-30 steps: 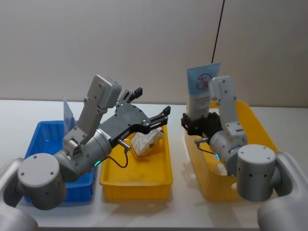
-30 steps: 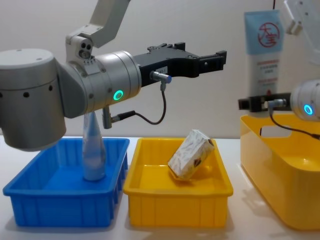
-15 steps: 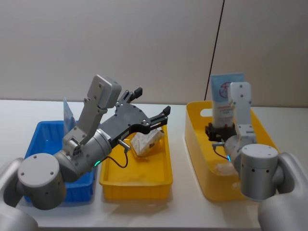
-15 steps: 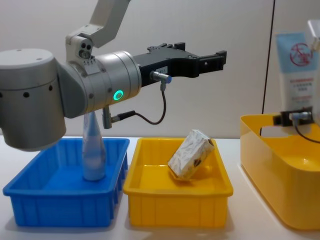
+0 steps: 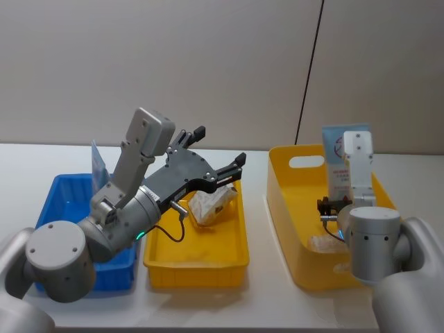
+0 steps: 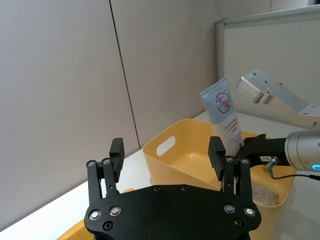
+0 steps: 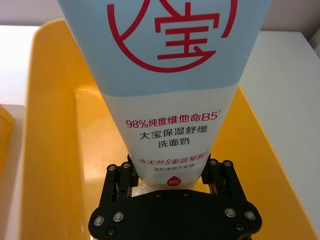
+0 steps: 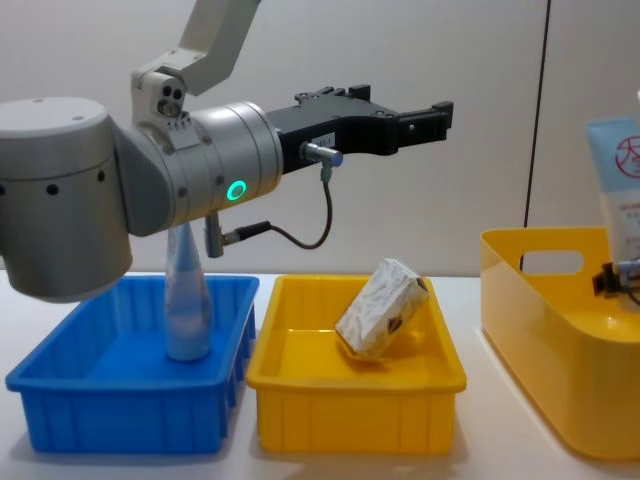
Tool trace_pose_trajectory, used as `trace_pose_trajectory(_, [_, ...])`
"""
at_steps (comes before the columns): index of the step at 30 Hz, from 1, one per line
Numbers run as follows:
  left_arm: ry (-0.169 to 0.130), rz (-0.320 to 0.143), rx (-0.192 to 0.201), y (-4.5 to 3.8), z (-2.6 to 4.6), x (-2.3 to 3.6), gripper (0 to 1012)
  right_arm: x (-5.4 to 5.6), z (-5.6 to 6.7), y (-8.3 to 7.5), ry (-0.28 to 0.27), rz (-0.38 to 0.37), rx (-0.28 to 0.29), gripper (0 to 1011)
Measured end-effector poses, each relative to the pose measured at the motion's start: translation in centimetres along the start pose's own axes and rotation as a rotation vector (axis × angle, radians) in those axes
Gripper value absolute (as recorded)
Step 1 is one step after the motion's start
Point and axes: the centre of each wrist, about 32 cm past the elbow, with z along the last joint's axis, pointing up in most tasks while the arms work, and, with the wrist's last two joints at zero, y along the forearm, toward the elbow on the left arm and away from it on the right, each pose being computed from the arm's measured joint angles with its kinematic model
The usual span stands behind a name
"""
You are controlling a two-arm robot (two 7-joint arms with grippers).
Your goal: Bimanual collaborative sorting of washing and personal care products
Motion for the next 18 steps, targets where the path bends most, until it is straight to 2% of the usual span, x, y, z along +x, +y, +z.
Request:
trace_pose_trajectory(4, [0.000,0.000,0.000,0.00,0.00,0.00,1002,0.06,0.02,0.21,-0.001,-0.014,-0.017,660])
trace_pose_trajectory(11, [0.000,0.000,0.000,0.00,0.00,0.00,1001,0.17,0.16,0.33,-0.004,-0.027,-0.034,912])
trace_pose_trajectory(15, [0.000,0.000,0.000,0.00,0.00,0.00,1001,0.22,0.26,0.27,-0.005,-0.029,-0.037,991])
trace_pose_trajectory(18, [0.000,0.000,0.000,0.00,0.00,0.00,1001,0.28,0.39,0.19,-0.004,-0.029,-0.034,1004])
